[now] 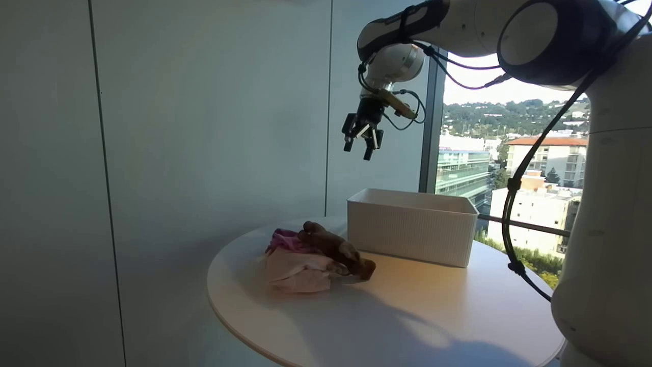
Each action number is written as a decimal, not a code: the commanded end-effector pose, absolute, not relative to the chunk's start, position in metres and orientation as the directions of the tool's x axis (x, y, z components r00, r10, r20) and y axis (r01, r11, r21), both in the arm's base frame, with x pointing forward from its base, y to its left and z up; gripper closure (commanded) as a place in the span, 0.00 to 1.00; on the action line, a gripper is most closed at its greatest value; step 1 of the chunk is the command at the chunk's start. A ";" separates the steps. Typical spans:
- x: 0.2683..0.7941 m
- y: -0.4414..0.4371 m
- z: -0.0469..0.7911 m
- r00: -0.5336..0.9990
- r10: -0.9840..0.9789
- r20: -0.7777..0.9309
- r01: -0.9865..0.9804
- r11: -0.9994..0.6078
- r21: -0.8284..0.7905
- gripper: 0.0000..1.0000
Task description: Remove the clothes and the moose toy out of the basket
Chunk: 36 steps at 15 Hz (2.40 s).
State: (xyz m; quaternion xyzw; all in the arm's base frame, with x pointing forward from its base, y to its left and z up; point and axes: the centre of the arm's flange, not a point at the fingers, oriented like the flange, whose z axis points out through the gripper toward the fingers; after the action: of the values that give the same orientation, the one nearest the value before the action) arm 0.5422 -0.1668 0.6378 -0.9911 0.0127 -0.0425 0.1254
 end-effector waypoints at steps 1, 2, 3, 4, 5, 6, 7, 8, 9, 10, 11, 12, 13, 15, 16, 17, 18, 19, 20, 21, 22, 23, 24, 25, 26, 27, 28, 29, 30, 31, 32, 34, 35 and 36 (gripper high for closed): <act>0.532 -0.212 0.662 0.977 -0.169 0.128 -0.154 -0.981 -0.117 0.00; 0.533 -0.232 0.666 0.969 -0.206 0.140 -0.195 -0.977 -0.083 0.00; 0.532 -0.250 0.669 0.958 -0.242 0.156 -0.237 -0.970 -0.052 0.00; 0.532 -0.267 0.672 0.943 -0.280 0.180 -0.279 -0.960 -0.027 0.01; 0.534 -0.285 0.672 0.929 -0.310 0.203 -0.317 -0.948 0.001 0.00; 0.536 -0.300 0.671 0.913 -0.350 0.212 -0.363 -0.932 0.023 0.00; 0.537 -0.314 0.670 0.893 -0.393 0.217 -0.411 -0.911 0.040 0.00; 0.539 -0.328 0.667 0.880 -0.427 0.209 -0.446 -0.893 0.051 0.00; 0.542 -0.339 0.661 0.871 -0.456 0.185 -0.472 -0.880 0.052 0.00; 0.544 -0.349 0.654 0.860 -0.480 0.171 -0.495 -0.868 0.051 0.00; 0.547 -0.358 0.646 0.854 -0.503 0.132 -0.513 -0.857 0.054 0.00; 0.548 -0.365 0.635 0.846 -0.525 0.092 -0.532 -0.844 0.070 0.00; 0.549 -0.369 0.623 0.843 -0.537 0.043 -0.538 -0.840 0.063 0.00; 0.543 -0.367 0.603 0.831 -0.553 -0.058 -0.549 -0.833 0.074 0.00; 0.541 -0.365 0.594 0.830 -0.549 -0.095 -0.545 -0.836 0.065 0.00; 0.542 -0.361 0.586 0.829 -0.547 -0.118 -0.542 -0.837 0.074 0.00; 0.545 -0.359 0.577 0.824 -0.548 -0.145 -0.542 -0.837 0.080 0.00; 0.549 -0.357 0.571 0.819 -0.547 -0.174 -0.543 -0.837 0.072 0.00; 0.552 -0.355 0.565 0.813 -0.547 -0.202 -0.544 -0.836 0.072 0.00; 0.558 -0.353 0.557 0.809 -0.544 -0.224 -0.547 -0.836 0.054 0.00; 0.562 -0.351 0.551 0.808 -0.543 -0.228 -0.548 -0.835 0.049 0.00; 0.571 -0.353 0.544 0.809 -0.547 -0.215 -0.550 -0.833 0.051 0.00; 0.577 -0.352 0.537 0.807 -0.550 -0.217 -0.554 -0.831 0.046 0.00; 0.584 -0.353 0.531 0.805 -0.553 -0.212 -0.561 -0.828 0.030 0.00; 0.594 -0.353 0.522 0.802 -0.562 -0.200 -0.571 -0.821 0.019 0.00; 0.604 -0.354 0.512 0.794 -0.578 -0.189 -0.587 -0.809 0.007 0.00; 0.616 -0.353 0.500 0.788 -0.590 -0.177 -0.600 -0.800 -0.008 0.00; 0.638 -0.350 0.484 0.780 -0.604 -0.164 -0.615 -0.788 -0.025 0.00; 0.648 -0.346 0.472 0.766 -0.625 -0.151 -0.635 -0.772 -0.029 0.00; 0.655 -0.346 0.461 0.750 -0.644 -0.155 -0.654 -0.756 -0.025 0.00; 0.662 -0.346 0.448 0.734 -0.659 -0.164 -0.671 -0.741 -0.023 0.00; 0.673 -0.352 0.419 0.696 -0.688 -0.205 -0.702 -0.712 0.005 0.00; 0.673 -0.354 0.409 0.687 -0.694 -0.216 -0.710 -0.704 0.006 0.00; 0.675 -0.355 0.401 0.678 -0.701 -0.222 -0.717 -0.697 0.013 0.00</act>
State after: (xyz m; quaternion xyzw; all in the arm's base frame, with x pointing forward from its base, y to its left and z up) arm 0.6456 -0.3389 0.4082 -0.9249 0.3639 0.1055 0.0330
